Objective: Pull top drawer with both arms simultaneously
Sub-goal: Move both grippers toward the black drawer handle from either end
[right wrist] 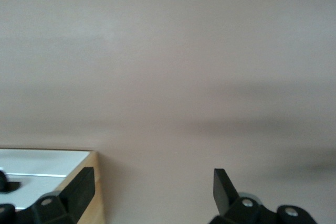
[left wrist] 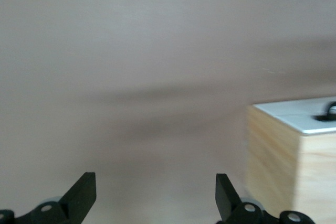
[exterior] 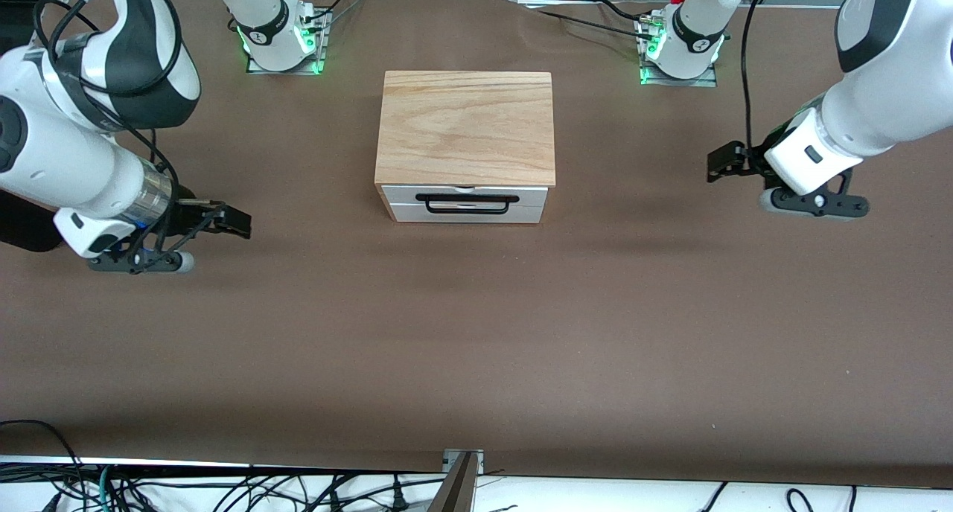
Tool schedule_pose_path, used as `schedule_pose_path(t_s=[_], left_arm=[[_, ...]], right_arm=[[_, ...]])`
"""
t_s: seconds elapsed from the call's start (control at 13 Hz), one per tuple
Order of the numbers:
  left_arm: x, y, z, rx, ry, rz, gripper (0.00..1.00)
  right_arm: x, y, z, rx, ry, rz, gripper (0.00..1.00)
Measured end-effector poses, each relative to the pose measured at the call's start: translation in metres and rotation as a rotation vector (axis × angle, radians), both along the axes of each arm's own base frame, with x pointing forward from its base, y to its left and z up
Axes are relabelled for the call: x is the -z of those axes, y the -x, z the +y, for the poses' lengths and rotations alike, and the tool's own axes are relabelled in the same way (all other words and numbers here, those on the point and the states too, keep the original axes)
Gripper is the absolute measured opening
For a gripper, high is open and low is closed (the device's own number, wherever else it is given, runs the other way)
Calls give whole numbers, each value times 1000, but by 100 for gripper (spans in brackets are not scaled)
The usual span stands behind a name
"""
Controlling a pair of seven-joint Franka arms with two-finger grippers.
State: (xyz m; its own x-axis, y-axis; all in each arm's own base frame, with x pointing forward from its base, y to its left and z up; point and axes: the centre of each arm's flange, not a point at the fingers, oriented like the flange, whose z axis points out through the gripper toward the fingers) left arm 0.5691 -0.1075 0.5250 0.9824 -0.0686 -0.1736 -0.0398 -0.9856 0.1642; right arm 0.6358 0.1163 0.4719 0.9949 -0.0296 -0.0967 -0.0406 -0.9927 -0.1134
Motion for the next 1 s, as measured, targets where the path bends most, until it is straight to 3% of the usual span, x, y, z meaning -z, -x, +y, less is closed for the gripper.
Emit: schedule_pose_path(t_s=[0.15,0.31,0.46,0.69,0.85,1.0], left_arm=[[21,-4,-19,3,97,55,100],[58,-12,-46,5,203,134,100],[99,-22,-73,29,327,171,100],[150,-28,-109,84,561,216,100],[188,-31,-127,125,751,221,100],[223,-34,-136,146,901,201,100]], right_arm=[[23,-6,4,24,-107,45,100],[47,-15,14,21,-292,62,100],[80,-25,19,-1,-507,69,100],[154,-34,28,-53,-792,41,100],[206,-28,44,-99,-965,-3,100],[241,-19,72,-126,-1063,-15,100]])
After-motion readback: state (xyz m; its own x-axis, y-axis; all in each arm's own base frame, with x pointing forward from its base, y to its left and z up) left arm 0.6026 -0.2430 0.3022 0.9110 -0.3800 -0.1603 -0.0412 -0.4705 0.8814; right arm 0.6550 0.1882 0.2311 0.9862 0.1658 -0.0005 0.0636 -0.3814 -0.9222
